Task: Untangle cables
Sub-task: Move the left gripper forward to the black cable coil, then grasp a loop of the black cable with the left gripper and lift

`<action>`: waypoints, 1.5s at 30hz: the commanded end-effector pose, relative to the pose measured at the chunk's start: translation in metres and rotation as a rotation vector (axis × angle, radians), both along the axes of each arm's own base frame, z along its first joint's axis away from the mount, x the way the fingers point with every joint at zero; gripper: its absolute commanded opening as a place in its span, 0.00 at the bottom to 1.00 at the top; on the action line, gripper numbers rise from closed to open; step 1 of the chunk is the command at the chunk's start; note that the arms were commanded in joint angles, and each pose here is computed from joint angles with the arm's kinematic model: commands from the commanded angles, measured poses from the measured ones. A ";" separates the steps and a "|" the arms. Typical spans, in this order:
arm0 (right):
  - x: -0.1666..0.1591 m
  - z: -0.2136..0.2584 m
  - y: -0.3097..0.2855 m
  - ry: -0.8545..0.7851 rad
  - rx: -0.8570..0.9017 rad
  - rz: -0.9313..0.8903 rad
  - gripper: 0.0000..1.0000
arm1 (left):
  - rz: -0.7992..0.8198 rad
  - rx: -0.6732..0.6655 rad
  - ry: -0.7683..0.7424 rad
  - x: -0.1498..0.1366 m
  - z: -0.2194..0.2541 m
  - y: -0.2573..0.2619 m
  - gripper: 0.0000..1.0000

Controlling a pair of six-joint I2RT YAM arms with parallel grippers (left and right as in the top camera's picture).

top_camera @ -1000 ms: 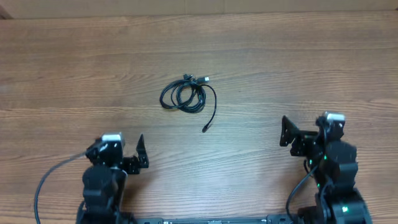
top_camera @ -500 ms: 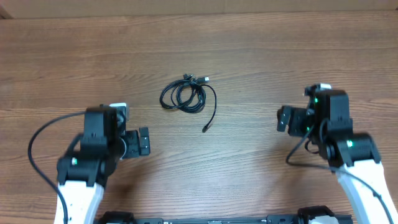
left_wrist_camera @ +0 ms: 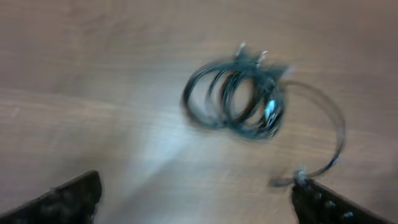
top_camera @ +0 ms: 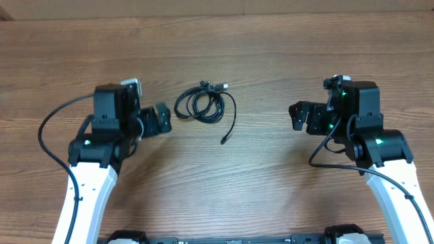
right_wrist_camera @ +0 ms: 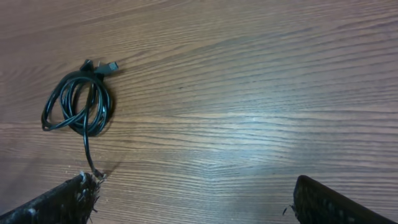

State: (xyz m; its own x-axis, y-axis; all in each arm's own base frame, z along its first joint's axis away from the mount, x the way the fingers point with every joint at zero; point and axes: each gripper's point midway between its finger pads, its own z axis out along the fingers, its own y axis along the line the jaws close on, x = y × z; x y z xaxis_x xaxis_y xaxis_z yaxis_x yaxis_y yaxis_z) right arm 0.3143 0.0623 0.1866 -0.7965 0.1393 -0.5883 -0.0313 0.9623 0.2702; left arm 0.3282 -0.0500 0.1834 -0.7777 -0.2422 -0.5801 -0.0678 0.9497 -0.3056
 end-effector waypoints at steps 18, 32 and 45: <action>0.004 0.013 0.001 -0.031 0.016 0.002 1.00 | 0.151 -0.209 0.391 0.028 -0.129 -0.063 0.61; 0.002 0.011 0.001 -0.019 0.014 0.001 1.00 | 0.323 -0.329 0.419 0.055 -0.168 -0.077 0.61; 0.002 0.011 0.001 -0.019 0.015 0.001 1.00 | 0.361 -0.276 0.405 0.055 -0.172 -0.066 0.40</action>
